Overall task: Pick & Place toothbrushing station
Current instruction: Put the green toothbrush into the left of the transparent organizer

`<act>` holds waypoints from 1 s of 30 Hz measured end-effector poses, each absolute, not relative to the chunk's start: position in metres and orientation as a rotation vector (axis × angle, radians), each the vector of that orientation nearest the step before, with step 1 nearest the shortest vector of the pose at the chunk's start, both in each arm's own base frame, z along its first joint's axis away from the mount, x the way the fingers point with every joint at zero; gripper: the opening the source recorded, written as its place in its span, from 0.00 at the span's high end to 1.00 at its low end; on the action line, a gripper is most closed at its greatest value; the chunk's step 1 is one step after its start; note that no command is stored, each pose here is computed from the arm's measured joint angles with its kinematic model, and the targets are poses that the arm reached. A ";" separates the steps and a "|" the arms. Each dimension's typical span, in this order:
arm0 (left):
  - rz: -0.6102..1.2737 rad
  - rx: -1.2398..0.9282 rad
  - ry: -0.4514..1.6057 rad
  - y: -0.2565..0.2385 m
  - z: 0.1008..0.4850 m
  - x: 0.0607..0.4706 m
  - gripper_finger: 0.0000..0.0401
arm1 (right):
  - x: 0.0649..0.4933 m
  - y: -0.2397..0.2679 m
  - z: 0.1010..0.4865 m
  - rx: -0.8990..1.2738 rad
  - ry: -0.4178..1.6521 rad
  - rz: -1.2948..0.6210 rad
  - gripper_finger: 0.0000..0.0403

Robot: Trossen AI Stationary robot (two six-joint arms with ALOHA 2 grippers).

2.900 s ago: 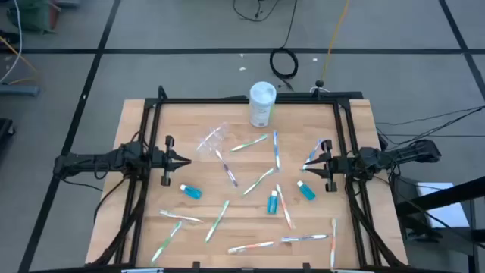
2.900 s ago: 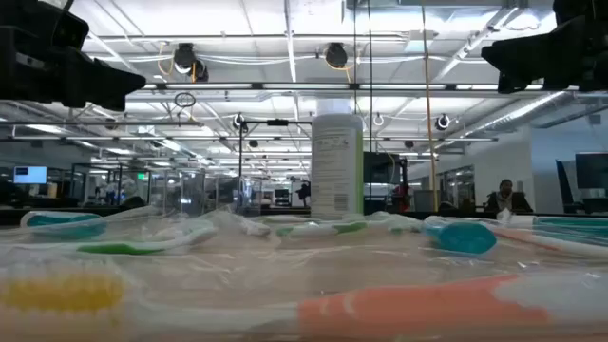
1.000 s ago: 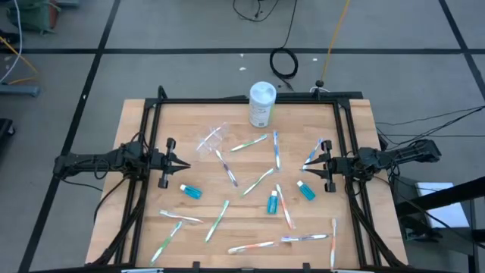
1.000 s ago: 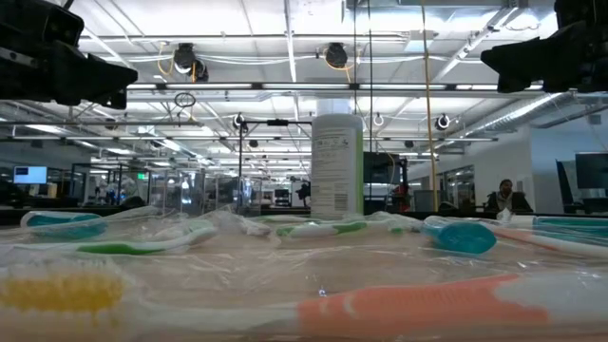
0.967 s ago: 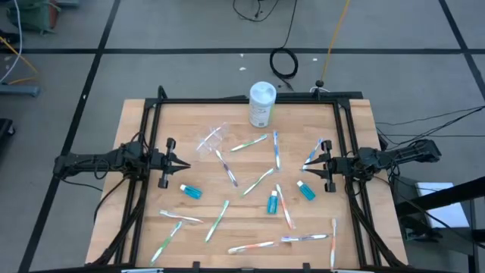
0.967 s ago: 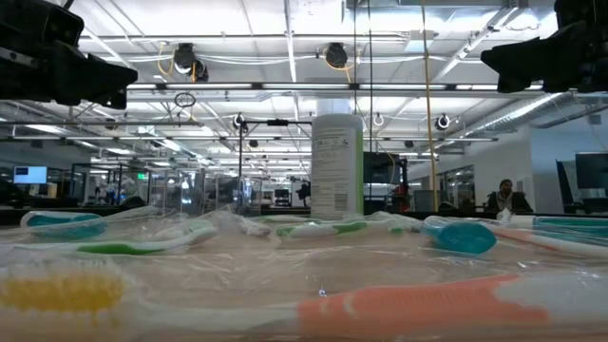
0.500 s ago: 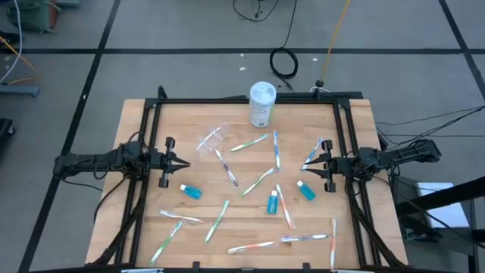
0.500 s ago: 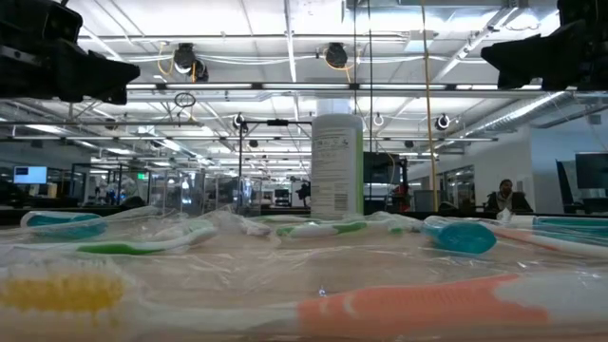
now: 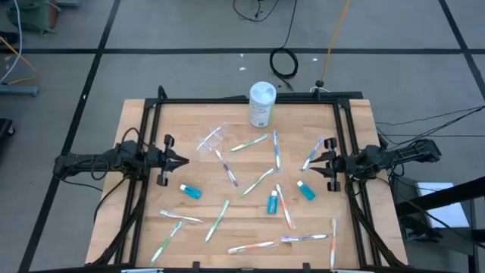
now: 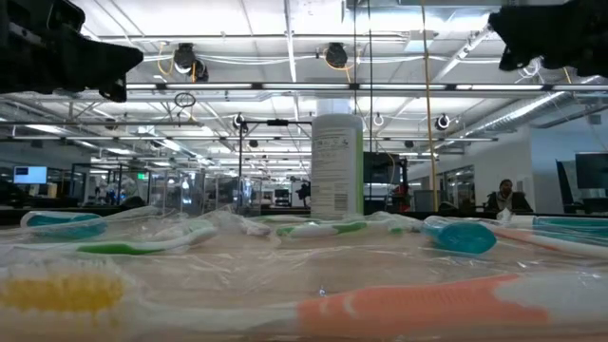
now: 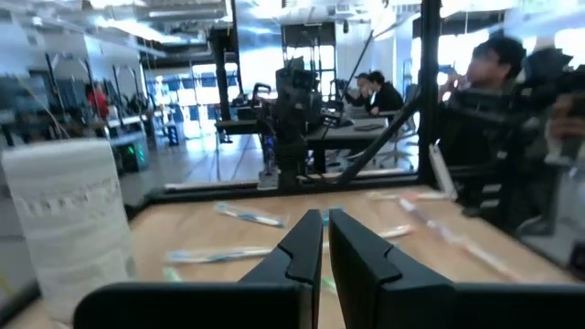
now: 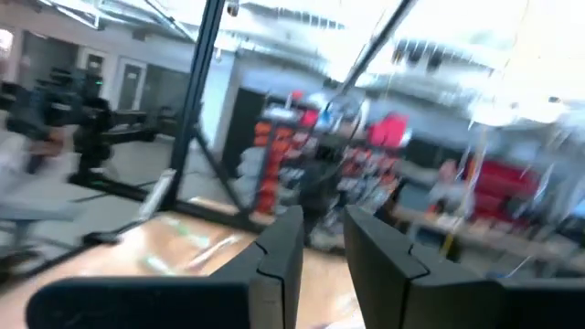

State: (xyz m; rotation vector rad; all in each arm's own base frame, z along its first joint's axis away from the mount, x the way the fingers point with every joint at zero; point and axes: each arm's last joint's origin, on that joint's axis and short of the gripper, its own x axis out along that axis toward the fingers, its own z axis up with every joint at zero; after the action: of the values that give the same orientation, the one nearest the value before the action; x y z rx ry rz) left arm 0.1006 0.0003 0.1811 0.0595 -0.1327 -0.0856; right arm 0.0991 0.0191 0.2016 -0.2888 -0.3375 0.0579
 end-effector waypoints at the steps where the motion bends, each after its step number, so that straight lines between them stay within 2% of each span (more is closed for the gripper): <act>1: -0.087 0.038 -0.134 0.000 0.181 0.101 0.92 | 0.098 0.018 0.205 -0.336 -0.365 0.014 0.82; 4: -0.087 0.027 -0.133 0.000 0.181 0.101 0.92 | 0.095 0.013 0.214 -0.397 -0.436 -0.152 0.82; 8: -0.085 0.032 -0.186 0.000 0.187 0.101 0.92 | 0.093 0.007 0.218 -0.297 -0.451 -0.283 0.82; 17: -0.082 -0.096 -0.292 0.000 0.199 0.106 0.92 | 0.103 0.004 0.214 -0.227 -0.399 -0.322 0.82; 24: -0.029 -0.114 -0.169 -0.002 0.225 0.126 0.92 | 0.107 -0.002 0.221 -0.238 -0.478 -0.395 0.82; 30: -0.021 -0.211 0.080 -0.005 0.278 0.150 0.92 | 0.114 -0.005 0.216 -0.255 -0.420 -0.419 0.82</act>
State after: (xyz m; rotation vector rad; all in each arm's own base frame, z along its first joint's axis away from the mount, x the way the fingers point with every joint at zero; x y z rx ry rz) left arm 0.1505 -0.0047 0.2779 -0.2108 0.0798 -0.0214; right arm 0.1141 -0.0051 0.2160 -0.2548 -0.4201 -0.4195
